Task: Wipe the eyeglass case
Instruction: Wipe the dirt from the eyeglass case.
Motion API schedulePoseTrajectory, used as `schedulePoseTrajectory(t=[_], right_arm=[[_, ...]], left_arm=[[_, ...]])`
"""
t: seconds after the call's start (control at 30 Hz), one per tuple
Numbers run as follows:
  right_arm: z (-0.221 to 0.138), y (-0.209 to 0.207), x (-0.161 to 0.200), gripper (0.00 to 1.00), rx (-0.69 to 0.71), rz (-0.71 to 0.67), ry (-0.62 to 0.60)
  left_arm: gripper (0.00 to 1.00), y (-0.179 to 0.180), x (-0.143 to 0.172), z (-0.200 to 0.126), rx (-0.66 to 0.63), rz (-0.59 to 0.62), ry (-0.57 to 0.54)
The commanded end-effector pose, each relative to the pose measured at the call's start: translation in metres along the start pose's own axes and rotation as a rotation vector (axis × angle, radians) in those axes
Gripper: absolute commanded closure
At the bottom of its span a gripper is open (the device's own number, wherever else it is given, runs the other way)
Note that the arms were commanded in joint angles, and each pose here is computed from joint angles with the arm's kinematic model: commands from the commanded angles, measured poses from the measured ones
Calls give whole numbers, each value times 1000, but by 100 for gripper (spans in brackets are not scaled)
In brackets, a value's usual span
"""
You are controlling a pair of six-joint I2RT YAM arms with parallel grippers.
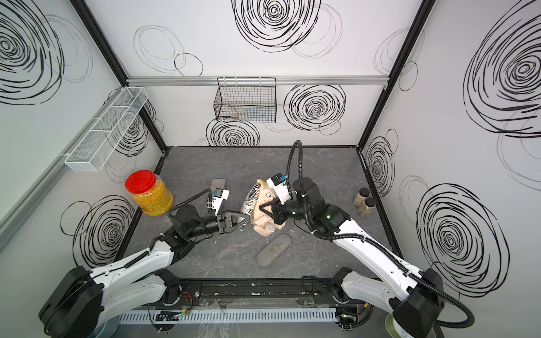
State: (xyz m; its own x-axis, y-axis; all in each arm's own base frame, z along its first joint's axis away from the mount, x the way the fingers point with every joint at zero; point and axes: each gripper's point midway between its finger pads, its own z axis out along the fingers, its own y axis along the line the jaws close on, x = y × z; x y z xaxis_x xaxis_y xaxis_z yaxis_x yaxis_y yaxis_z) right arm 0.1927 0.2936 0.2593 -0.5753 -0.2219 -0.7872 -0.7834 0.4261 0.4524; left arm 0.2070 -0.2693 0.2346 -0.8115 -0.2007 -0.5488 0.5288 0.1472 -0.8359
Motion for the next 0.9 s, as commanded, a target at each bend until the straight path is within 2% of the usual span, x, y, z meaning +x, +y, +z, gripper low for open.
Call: schedulePoseTrajectory(t=[0.0,0.07,0.13,0.33,0.47,0.57,0.73,0.87], right_arm=[[4,27,21,94,-111,-52,76],[7,33,26,94,-117,-70,103],[8,26,23,94,-64,-85,98],[-16,-23,-20,96,268,-134,-80],[-25,-45,-30,96,371,-124,-104],[-18,-40,-25,96,339,-131,-65],[2,14,-1,95,126,-209,18],[6,24,14,95,111,-236,78]], left_arm=[[37,-32,-16,3,105,60,5],[38,-34,-18,4,113,50,19],[38,-39,-19,5,130,45,33],[38,-41,-16,6,149,-11,81],[37,-39,-16,5,161,-33,73],[37,-44,-16,4,190,-35,65],[37,-30,-10,6,164,-70,87],[37,-20,-5,8,141,-71,103]])
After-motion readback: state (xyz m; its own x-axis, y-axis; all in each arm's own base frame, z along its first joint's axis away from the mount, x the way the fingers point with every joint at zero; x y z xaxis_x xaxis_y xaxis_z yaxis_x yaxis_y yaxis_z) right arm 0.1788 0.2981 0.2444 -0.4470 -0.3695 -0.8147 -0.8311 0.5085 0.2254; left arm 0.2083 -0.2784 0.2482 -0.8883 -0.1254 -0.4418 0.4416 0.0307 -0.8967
